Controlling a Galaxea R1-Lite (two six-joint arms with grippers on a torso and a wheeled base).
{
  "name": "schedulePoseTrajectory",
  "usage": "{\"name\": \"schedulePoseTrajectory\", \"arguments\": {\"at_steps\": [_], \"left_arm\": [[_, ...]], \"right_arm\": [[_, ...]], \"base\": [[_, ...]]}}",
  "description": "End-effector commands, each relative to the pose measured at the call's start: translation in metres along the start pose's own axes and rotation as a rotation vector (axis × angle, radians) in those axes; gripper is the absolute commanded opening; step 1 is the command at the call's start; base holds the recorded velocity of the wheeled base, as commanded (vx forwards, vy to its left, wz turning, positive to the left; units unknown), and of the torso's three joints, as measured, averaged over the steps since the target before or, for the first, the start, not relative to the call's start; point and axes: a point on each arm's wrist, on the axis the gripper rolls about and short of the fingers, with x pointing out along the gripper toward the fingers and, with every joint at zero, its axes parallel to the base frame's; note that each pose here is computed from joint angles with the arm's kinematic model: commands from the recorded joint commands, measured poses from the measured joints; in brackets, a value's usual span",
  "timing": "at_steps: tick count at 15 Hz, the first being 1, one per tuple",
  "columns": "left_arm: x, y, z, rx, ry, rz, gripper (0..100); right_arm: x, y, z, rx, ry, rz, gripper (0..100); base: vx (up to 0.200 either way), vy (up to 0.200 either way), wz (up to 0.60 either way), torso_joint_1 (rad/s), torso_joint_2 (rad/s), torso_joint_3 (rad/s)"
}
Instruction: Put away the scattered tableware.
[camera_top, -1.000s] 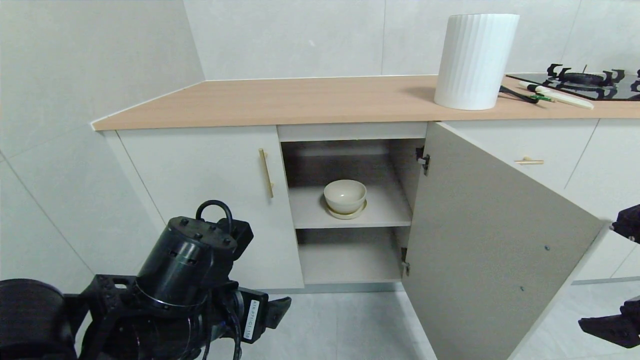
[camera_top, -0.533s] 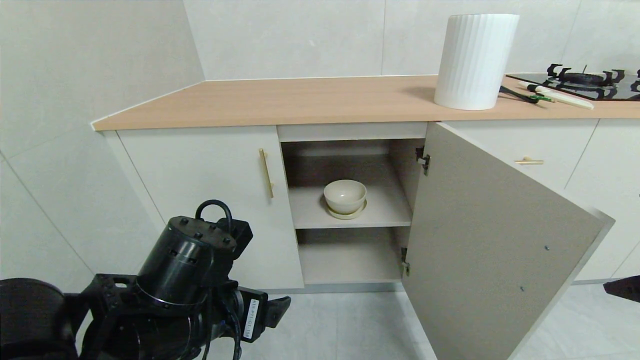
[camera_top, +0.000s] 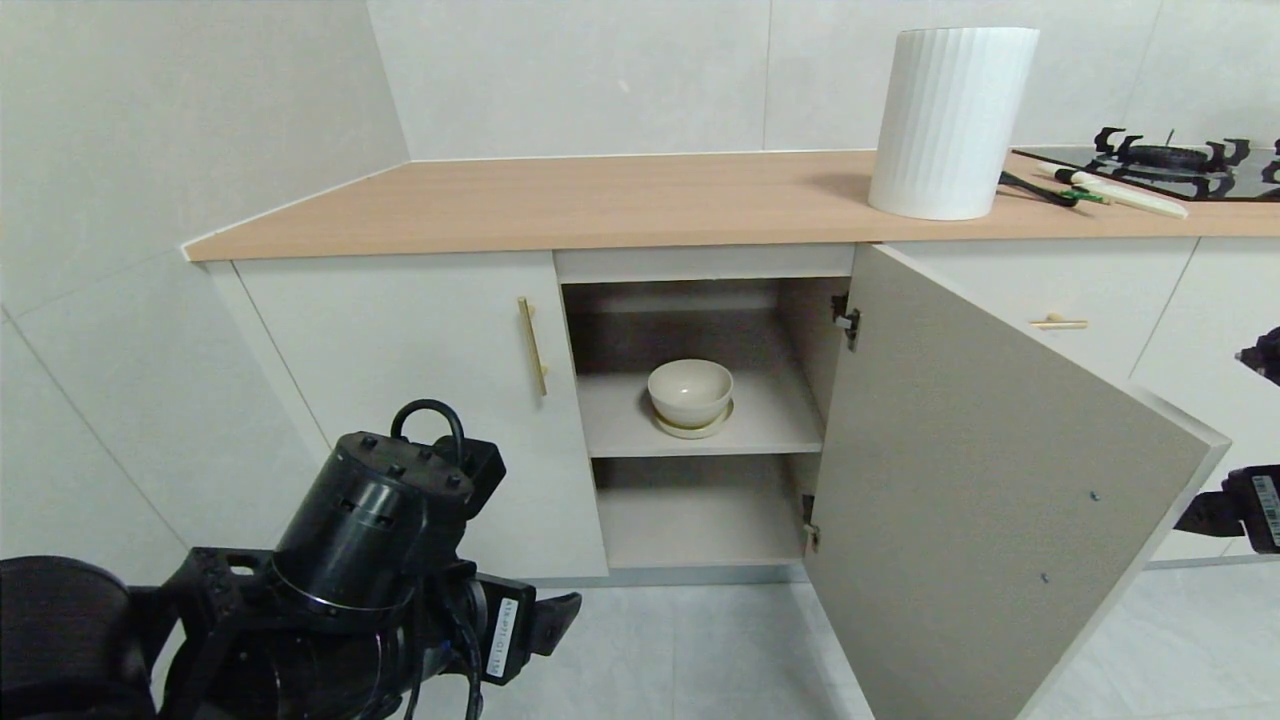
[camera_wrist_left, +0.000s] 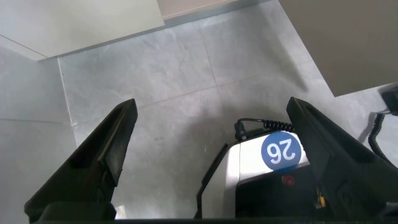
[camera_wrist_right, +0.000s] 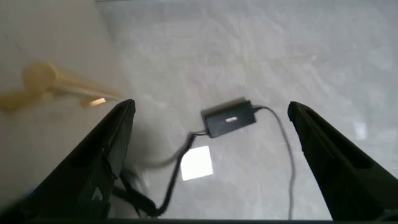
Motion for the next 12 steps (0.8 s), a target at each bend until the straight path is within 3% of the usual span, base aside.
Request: {"name": "schedulePoseTrajectory", "arguments": {"at_steps": [1, 9, 12], "left_arm": [[0.0, 0.0, 0.0, -0.001, 0.001, 0.001, 100], [0.0, 0.0, 0.0, -0.002, -0.001, 0.001, 100], [0.0, 0.0, 0.0, 0.0, 0.0, 0.0, 100]], "right_arm": [[0.015, 0.004, 0.003, 0.016, 0.034, 0.014, 100], [0.034, 0.015, 0.006, 0.037, -0.037, 0.055, 100], [0.029, 0.031, 0.003, 0.022, -0.04, 0.16, 100]], "base": [[0.0, 0.0, 0.0, 0.0, 0.0, 0.0], [0.0, 0.0, 0.0, 0.0, 0.0, 0.0], [0.0, 0.0, 0.0, 0.0, 0.0, 0.0]]}}
